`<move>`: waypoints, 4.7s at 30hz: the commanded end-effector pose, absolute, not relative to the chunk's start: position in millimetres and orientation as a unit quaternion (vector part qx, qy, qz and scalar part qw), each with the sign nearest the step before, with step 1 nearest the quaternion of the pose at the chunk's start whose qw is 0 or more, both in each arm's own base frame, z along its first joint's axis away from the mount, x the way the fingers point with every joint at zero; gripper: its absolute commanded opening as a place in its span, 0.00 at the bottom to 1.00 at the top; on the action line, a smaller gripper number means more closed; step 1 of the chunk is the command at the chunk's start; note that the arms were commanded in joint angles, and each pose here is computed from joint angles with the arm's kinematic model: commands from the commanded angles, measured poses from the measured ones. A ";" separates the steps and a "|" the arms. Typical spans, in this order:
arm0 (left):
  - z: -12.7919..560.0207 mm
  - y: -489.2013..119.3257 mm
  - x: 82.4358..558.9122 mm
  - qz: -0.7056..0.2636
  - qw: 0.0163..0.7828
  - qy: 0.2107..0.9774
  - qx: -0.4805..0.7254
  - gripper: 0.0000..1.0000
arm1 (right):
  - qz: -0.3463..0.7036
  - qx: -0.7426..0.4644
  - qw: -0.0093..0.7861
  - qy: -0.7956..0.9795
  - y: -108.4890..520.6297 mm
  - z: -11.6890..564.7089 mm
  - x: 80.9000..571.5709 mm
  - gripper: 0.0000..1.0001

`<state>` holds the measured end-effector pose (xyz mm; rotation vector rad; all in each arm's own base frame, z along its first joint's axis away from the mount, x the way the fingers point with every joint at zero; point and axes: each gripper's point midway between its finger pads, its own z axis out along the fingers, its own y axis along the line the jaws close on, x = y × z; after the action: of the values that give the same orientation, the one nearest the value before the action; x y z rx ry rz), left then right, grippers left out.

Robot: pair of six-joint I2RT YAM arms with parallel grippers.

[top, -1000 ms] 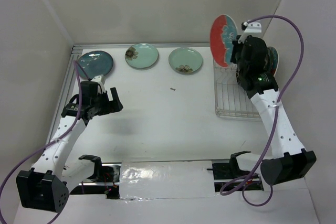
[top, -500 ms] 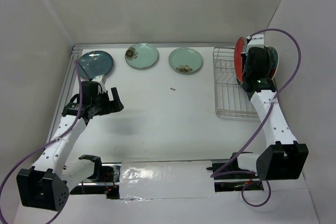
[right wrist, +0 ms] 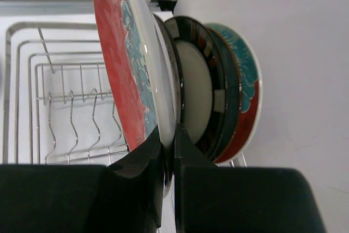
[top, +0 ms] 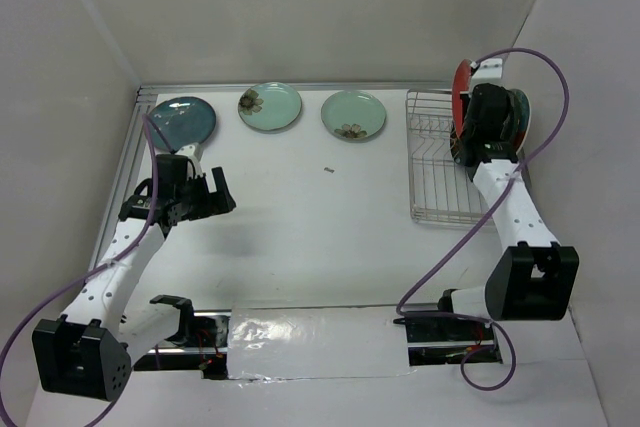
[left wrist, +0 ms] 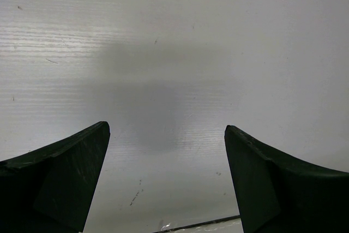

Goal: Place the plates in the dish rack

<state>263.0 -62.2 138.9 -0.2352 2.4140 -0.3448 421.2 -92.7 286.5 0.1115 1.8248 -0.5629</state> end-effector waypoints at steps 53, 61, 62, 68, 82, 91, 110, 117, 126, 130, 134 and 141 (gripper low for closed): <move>149.6 17.0 397.4 -0.273 0.367 0.812 -0.362 0.99 | 0.190 -0.013 0.588 0.786 137.9 314.9 537.7 0.80; 120.7 68.5 437.3 -0.293 0.391 0.730 -0.478 0.97 | 0.239 -0.047 0.531 0.811 198.9 254.6 533.4 0.83; 118.8 69.6 445.0 -0.302 0.393 0.724 -0.480 0.95 | 0.247 -0.048 0.525 0.813 201.3 247.5 531.1 0.83; 68.1 79.1 462.0 -0.326 0.377 0.667 -0.554 0.91 | 0.275 -0.059 0.503 0.817 214.9 231.9 520.4 0.83; 14.8 114.7 503.7 -0.294 0.381 0.627 -0.612 0.83 | 0.276 -0.075 0.462 0.839 219.5 190.7 490.3 0.83; 3.2 116.4 500.0 -0.285 0.360 0.636 -0.621 0.24 | 0.265 -0.070 0.456 0.847 209.7 185.7 483.1 0.82; 164.3 19.1 420.4 -0.408 0.420 0.721 -0.370 0.00 | 0.421 -0.152 0.421 0.789 269.5 237.0 481.1 0.84; 212.6 -43.3 396.9 -0.499 0.416 0.726 -0.226 0.00 | 0.465 -0.177 0.388 0.776 308.0 235.4 464.2 0.85; 247.6 -125.0 378.2 -0.556 0.406 0.723 -0.058 0.00 | 0.481 -0.186 0.373 0.771 324.0 234.4 451.4 0.85; 251.9 -145.4 376.7 -0.567 0.406 0.716 -0.025 0.00 | 0.480 -0.183 0.356 0.780 326.4 221.9 444.1 0.85; 261.8 -158.1 379.7 -0.580 0.409 0.704 0.000 0.00 | 0.477 -0.185 0.350 0.785 323.3 216.7 437.8 0.83; 256.3 -168.5 392.5 -0.582 0.398 0.709 0.005 0.00 | 0.472 -0.197 0.332 0.792 319.1 206.5 424.6 0.08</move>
<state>385.0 -154.7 179.8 -0.2928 2.0266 -1.4328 430.9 319.0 203.9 -0.4463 2.1011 1.2989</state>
